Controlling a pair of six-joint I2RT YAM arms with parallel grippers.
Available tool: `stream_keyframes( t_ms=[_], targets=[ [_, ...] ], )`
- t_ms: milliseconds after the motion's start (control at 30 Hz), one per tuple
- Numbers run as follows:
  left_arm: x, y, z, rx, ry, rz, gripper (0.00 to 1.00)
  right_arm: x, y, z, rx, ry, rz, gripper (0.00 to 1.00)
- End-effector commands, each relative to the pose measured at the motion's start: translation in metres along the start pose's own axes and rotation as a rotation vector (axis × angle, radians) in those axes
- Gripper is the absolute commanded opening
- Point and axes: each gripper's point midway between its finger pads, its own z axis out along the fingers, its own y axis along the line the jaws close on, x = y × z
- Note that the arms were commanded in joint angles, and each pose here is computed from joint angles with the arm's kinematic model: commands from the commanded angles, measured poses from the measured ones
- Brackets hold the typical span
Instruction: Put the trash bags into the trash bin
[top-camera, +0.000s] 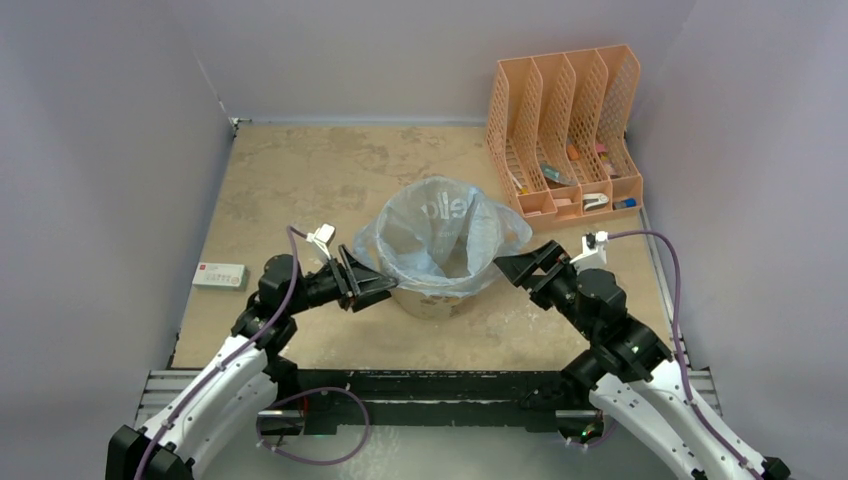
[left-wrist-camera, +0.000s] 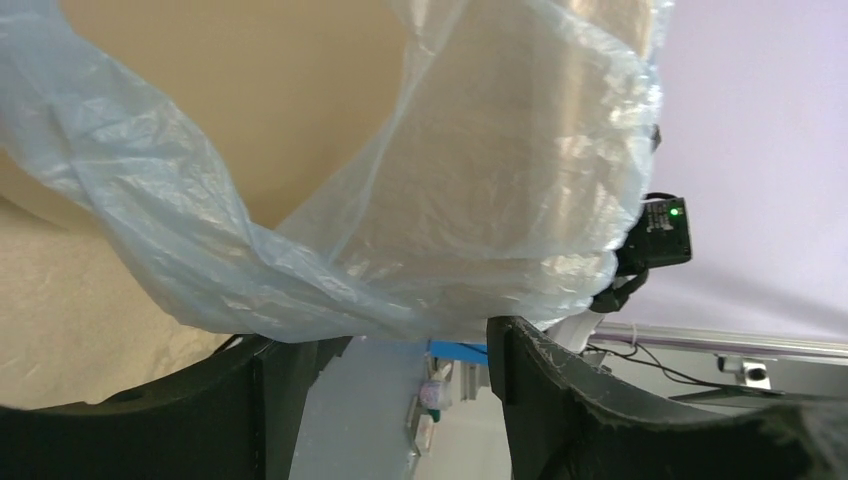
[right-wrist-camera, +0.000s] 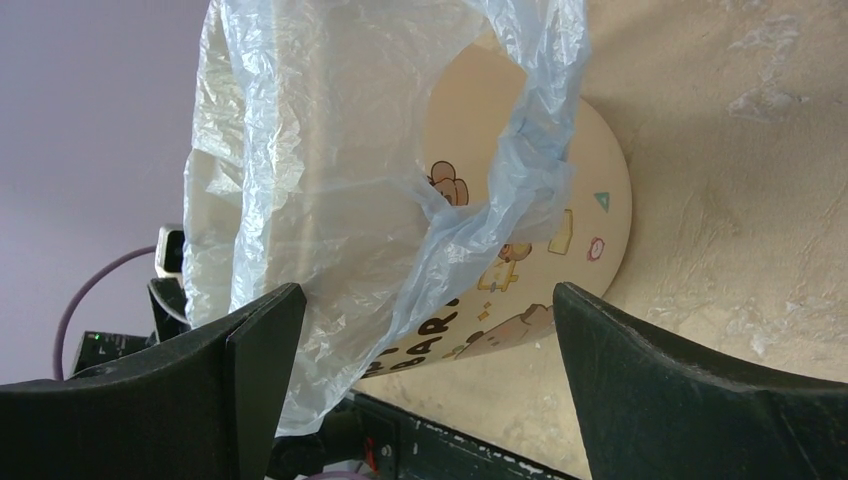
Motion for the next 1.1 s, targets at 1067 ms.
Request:
stream_keyframes(
  t_ms=[1067],
  targets=[
    [-0.007,0.04,0.004,-0.142,-0.013,0.187,0.66,0.066,0.051,-0.008,-0.407,0.352,-0.24,0.9]
  ],
)
